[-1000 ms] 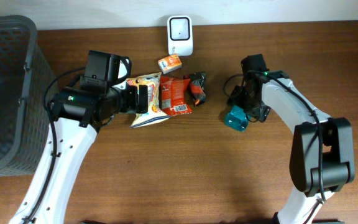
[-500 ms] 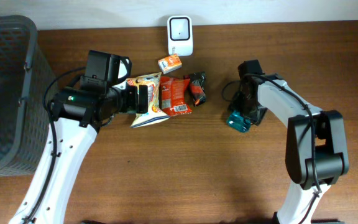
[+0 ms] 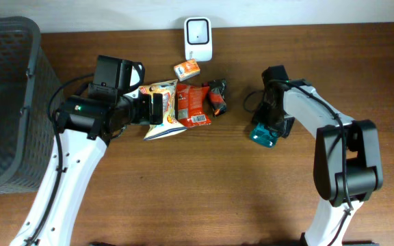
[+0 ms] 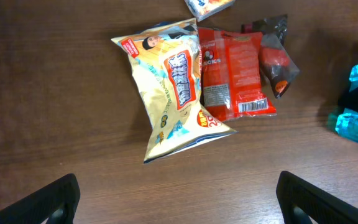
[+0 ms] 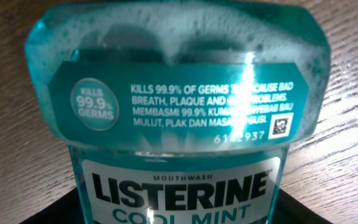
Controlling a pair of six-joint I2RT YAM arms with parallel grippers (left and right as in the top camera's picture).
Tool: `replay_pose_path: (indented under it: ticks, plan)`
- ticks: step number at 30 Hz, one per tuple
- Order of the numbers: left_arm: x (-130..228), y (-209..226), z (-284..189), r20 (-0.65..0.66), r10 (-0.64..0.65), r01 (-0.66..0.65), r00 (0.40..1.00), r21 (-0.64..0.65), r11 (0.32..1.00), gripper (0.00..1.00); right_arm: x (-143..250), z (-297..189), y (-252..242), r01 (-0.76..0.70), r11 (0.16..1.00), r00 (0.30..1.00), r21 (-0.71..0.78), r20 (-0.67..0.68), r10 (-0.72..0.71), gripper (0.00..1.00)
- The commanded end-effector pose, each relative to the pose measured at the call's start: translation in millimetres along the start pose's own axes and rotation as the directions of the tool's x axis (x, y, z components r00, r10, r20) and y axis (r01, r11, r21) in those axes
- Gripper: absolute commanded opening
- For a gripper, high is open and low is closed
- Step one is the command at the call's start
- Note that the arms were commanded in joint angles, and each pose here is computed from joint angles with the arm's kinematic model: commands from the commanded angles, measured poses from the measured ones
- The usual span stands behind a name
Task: Scan the item barcode
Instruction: 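Hold the bottle's barcode up in front of the scanner with the right gripper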
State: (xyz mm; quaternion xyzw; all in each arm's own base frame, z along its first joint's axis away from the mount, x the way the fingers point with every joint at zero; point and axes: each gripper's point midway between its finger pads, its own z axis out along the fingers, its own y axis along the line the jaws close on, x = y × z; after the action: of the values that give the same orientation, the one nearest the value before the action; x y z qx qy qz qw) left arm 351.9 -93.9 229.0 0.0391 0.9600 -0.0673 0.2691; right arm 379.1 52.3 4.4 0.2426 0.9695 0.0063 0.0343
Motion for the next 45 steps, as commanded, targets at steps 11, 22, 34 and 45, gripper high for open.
replay_pose_path:
  ticks: [11, 22, 34, 45]
  plan:
    - [-1.7, 0.8, -0.9, 0.005, 0.006, -0.006, 1.0, -0.006, 1.0, 0.99, -97.3, -115.5, 118.6, 0.275, 0.915, 0.902, -0.294, 0.41, -0.14, 0.6]
    - [-1.7, 0.8, -0.9, 0.005, 0.006, -0.006, 1.0, -0.006, 1.0, 0.99, -105.8, -158.0, 239.3, 0.538, 0.808, 0.602, -0.241, 0.781, -0.168, 0.55]
    - [-1.7, 0.5, -0.9, 0.004, 0.007, -0.007, 1.0, -0.006, 1.0, 0.99, -132.4, -194.7, 286.9, 0.552, 0.795, 0.438, -0.249, 0.899, -0.023, 0.54]
    - [-1.6, 0.1, -0.9, 0.004, 0.008, -0.008, 1.0, -0.005, 1.0, 0.99, -148.9, -148.7, 293.4, 0.465, 0.821, 0.461, -0.332, 0.882, 0.096, 0.54]
